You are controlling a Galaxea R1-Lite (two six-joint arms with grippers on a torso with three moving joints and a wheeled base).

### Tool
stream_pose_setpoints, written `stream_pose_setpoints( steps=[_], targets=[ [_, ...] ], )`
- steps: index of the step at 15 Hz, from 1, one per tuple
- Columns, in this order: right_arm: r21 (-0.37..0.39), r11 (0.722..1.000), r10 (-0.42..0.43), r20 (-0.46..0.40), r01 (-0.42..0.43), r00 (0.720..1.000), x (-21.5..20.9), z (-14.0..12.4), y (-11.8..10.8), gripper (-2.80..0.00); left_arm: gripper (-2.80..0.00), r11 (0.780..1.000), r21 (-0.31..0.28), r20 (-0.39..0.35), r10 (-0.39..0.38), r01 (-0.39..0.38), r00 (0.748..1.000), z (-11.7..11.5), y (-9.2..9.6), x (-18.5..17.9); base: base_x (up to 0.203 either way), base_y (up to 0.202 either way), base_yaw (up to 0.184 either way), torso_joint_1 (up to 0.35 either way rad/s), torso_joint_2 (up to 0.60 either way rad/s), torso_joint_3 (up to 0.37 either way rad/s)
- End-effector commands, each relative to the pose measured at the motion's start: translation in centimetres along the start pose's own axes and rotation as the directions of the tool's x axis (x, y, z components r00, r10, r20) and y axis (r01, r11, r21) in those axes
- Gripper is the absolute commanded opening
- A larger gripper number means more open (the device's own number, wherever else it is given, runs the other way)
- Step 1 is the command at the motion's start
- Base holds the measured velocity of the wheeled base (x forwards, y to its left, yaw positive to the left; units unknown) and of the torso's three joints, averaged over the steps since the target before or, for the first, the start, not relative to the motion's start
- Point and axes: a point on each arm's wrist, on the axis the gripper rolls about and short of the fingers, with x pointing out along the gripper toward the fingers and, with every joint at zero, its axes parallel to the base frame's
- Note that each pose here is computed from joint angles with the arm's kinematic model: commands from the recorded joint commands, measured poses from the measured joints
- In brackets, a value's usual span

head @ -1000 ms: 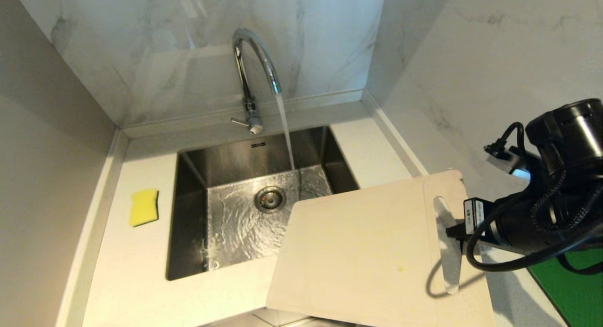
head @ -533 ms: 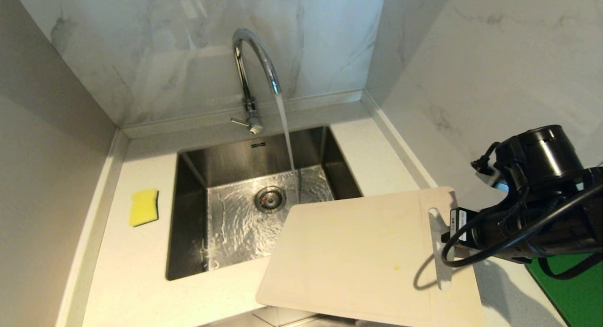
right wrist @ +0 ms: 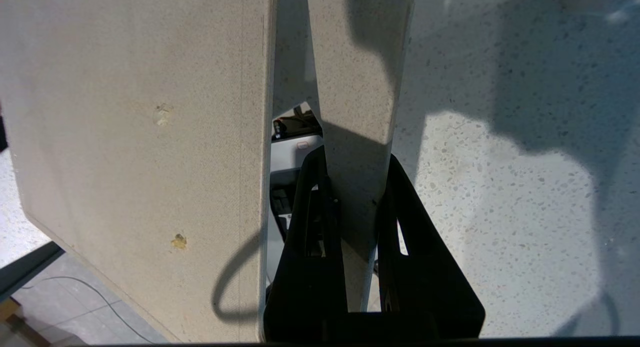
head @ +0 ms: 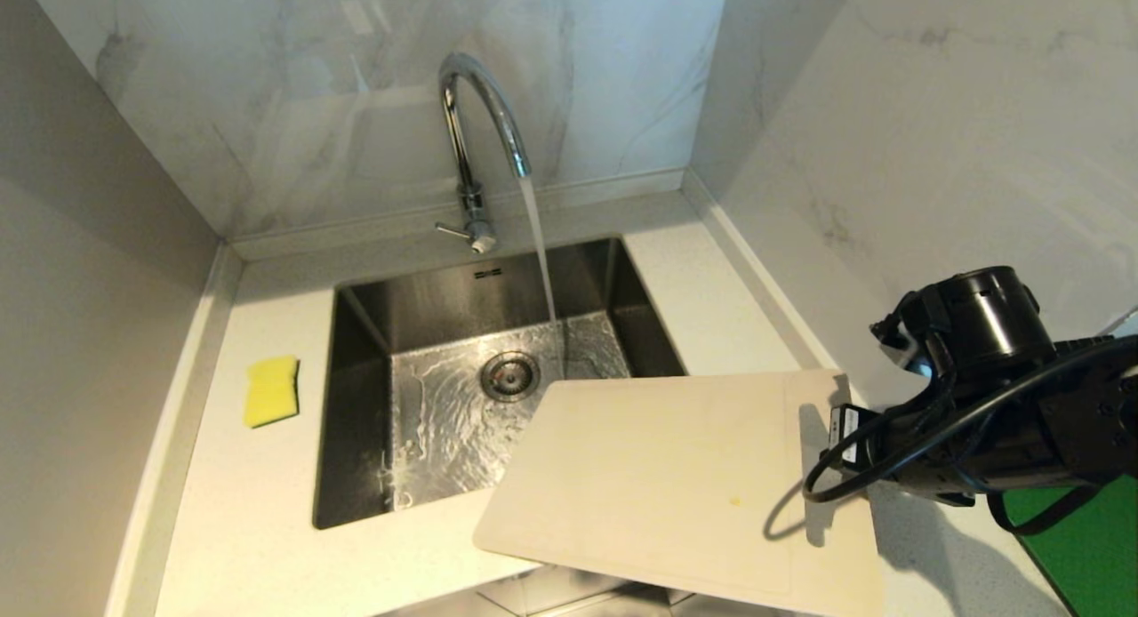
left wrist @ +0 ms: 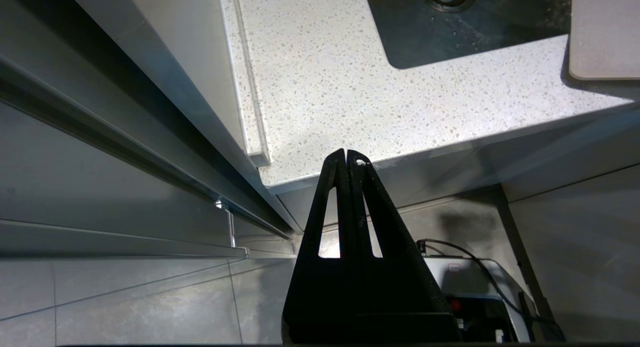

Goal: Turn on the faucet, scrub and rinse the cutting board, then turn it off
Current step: Put down the cutting board

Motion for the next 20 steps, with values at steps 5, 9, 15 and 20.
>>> stream_pose_setpoints(
  steps=[5, 9, 15, 20],
  targets=[
    [-0.012, 1.000, 0.006, -0.007, -0.006, 1.000, 3.3, -1.5, -0.3, -2.80, -2.80, 1.000, 0.000, -0.002, 0.001, -0.001, 1.000, 0.0, 0.0, 0.0, 0.000, 0.000, 0.000, 0.000, 0.00, 0.000],
    [-0.033, 0.999, 0.013, -0.044, -0.014, 0.999, 5.9, -2.3, 0.4, -2.80, -2.80, 1.000, 0.000, -0.002, 0.001, -0.001, 1.000, 0.0, 0.0, 0.0, 0.000, 0.000, 0.000, 0.000, 0.00, 0.000],
    [-0.047, 0.999, 0.015, -0.049, -0.017, 0.999, 9.2, -2.8, 0.7, -2.80, -2.80, 1.000, 0.000, -0.002, 0.001, -0.001, 1.000, 0.0, 0.0, 0.0, 0.000, 0.000, 0.000, 0.000, 0.00, 0.000],
    [-0.047, 0.999, 0.022, -0.034, -0.024, 0.999, 9.4, -2.5, 0.8, -2.80, -2.80, 1.000, 0.000, -0.002, 0.001, -0.001, 1.000, 0.0, 0.0, 0.0, 0.000, 0.000, 0.000, 0.000, 0.00, 0.000]
  ],
)
